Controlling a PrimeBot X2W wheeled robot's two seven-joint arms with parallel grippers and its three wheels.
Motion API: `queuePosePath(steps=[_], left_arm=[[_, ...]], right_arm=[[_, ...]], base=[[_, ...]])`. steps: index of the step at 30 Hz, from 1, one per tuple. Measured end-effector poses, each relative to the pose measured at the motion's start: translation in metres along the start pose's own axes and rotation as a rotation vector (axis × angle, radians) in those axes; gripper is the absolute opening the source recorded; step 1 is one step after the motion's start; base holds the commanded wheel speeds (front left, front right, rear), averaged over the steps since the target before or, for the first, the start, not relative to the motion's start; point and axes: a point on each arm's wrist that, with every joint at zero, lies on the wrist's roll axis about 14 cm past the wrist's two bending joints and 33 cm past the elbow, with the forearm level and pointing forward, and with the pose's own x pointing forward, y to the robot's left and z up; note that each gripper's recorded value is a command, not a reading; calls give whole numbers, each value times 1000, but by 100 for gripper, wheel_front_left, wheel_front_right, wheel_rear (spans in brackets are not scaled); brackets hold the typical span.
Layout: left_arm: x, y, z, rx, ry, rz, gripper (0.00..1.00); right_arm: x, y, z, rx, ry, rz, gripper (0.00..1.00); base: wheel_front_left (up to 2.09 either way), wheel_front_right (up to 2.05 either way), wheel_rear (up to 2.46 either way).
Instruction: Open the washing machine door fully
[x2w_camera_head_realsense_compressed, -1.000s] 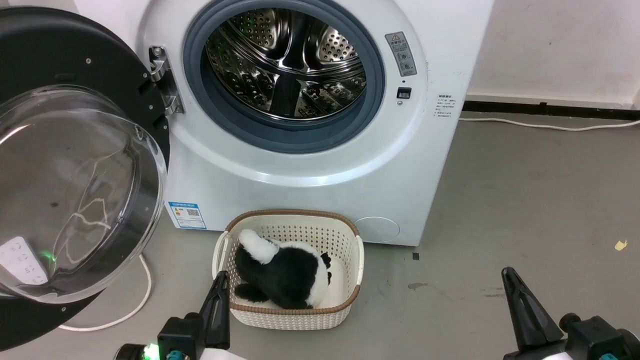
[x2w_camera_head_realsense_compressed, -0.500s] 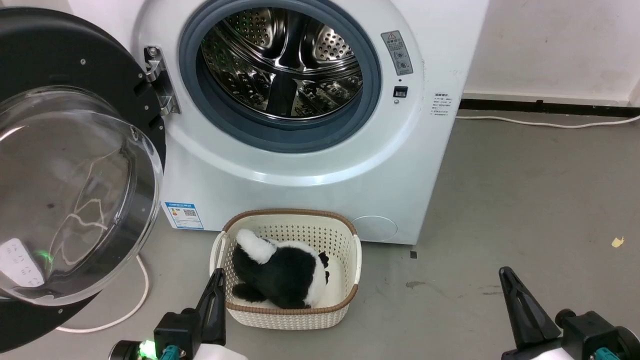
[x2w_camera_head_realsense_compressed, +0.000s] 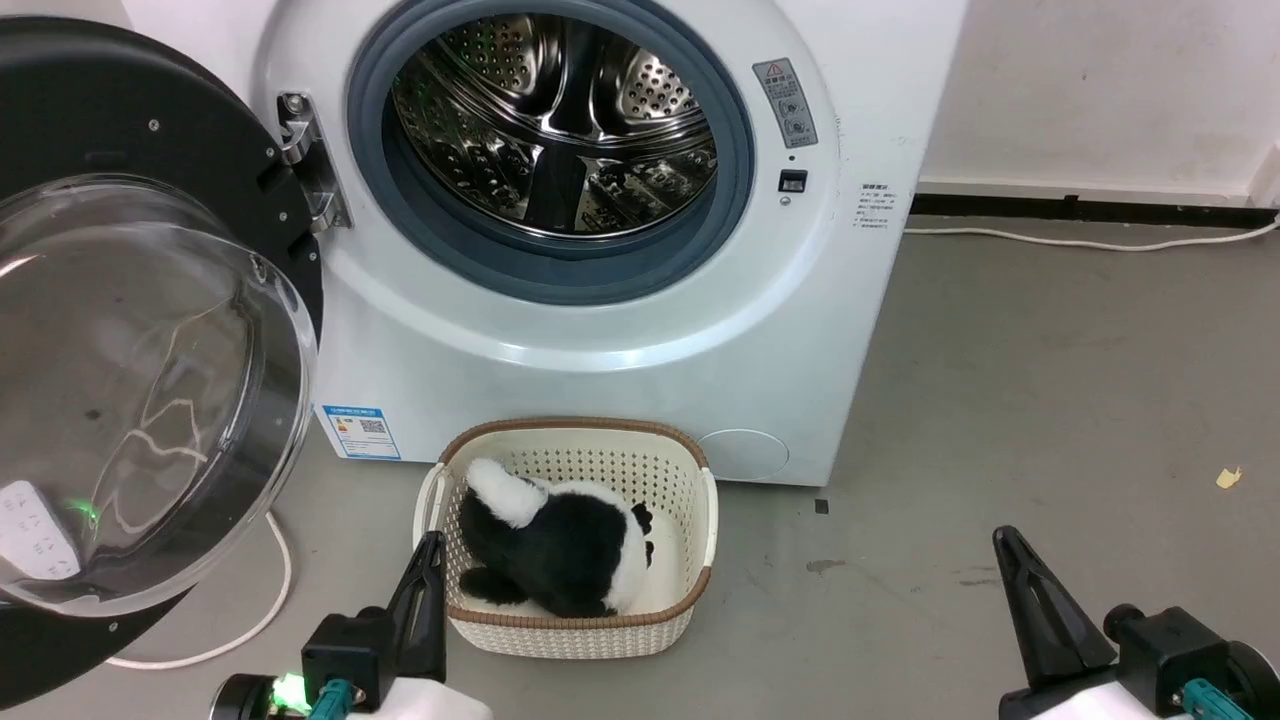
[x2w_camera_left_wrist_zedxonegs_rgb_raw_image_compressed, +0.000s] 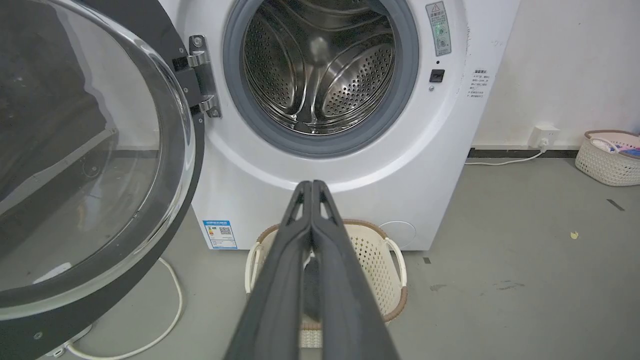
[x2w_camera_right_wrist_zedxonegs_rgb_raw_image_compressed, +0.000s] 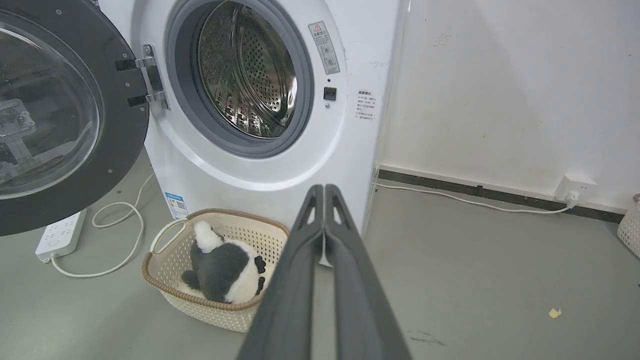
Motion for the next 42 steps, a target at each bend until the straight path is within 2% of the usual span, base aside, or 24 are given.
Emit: queuePosePath(steps=[42], left_arm=[[13,7,4,25,33,4,0]], right_arm=[[5,-5,-6,-13,68,-14,0]], base=[[0,0,0]])
